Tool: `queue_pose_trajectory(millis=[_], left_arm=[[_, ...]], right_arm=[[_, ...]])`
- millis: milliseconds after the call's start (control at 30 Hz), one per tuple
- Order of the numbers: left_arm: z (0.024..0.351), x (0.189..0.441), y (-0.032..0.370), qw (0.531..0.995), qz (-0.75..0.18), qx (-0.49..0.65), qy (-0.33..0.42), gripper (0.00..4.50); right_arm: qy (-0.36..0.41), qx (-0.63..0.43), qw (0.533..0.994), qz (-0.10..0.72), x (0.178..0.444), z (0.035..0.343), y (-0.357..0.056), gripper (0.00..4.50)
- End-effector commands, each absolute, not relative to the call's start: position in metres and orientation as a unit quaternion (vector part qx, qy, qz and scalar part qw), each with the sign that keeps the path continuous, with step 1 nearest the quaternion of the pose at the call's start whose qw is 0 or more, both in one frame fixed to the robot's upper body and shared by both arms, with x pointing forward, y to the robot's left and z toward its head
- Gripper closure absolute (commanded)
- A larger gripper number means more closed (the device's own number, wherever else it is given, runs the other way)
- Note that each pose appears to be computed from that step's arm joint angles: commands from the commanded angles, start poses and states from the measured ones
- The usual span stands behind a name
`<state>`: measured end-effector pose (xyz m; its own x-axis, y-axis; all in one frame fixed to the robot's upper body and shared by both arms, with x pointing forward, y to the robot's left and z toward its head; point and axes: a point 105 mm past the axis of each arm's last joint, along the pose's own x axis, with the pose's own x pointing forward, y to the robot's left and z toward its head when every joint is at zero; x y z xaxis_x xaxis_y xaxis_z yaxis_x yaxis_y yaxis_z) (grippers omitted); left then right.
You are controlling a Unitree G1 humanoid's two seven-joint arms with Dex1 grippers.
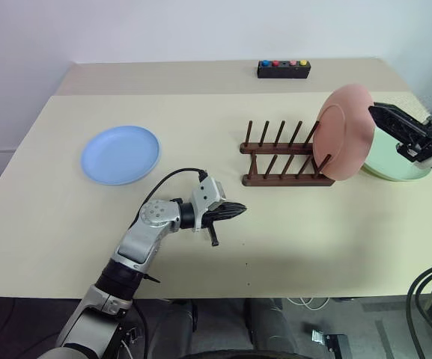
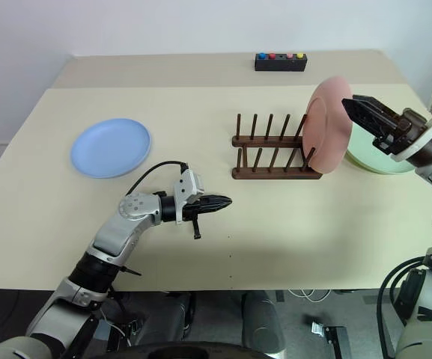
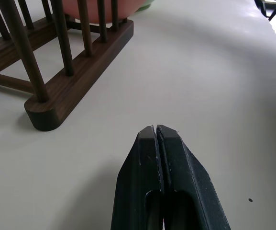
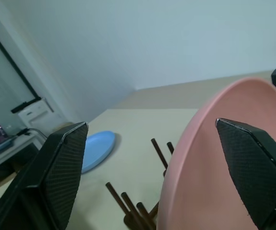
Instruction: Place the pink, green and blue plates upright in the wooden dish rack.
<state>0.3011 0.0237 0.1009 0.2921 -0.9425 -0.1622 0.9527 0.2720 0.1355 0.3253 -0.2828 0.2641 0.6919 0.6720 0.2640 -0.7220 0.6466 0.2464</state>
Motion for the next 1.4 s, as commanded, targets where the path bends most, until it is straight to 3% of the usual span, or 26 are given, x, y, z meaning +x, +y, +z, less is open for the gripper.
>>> queue_pose_trajectory(millis=[33, 300, 433, 567, 967, 1067, 1300, 1400], left_arm=[[0.110, 0.298, 0.021, 0.795, -0.598, 0.102, 0.004, 4.50], [0.109, 0.298, 0.025, 0.799, -0.593, 0.102, 0.005, 4.50], [0.109, 0.298, 0.026, 0.798, -0.594, 0.102, 0.006, 4.50], [0.111, 0.298, 0.025, 0.794, -0.599, 0.100, 0.006, 4.50], [0.114, 0.297, 0.023, 0.788, -0.608, 0.098, 0.003, 4.50], [0.113, 0.296, 0.024, 0.790, -0.605, 0.099, 0.004, 4.50], [0.112, 0.296, 0.025, 0.793, -0.601, 0.099, 0.005, 4.50], [0.111, 0.295, 0.025, 0.793, -0.601, 0.100, 0.006, 4.50]], right_arm=[[-0.117, 0.117, 0.922, 0.349, 0.317, 0.286, -0.300, 0.04], [-0.110, 0.039, 0.960, 0.255, 0.308, 0.278, -0.334, 0.04], [-0.029, -0.094, 0.978, 0.182, 0.309, 0.247, -0.356, 0.04], [0.092, -0.258, 0.952, 0.140, 0.313, 0.198, -0.374, 0.04], [0.178, -0.405, 0.890, 0.112, 0.347, 0.140, -0.382, 0.04], [0.195, -0.423, 0.880, 0.099, 0.351, 0.130, -0.388, 0.81], [0.202, -0.429, 0.876, 0.084, 0.352, 0.120, -0.394, 4.26], [0.192, -0.436, 0.875, 0.082, 0.353, 0.123, -0.394, 4.39]])
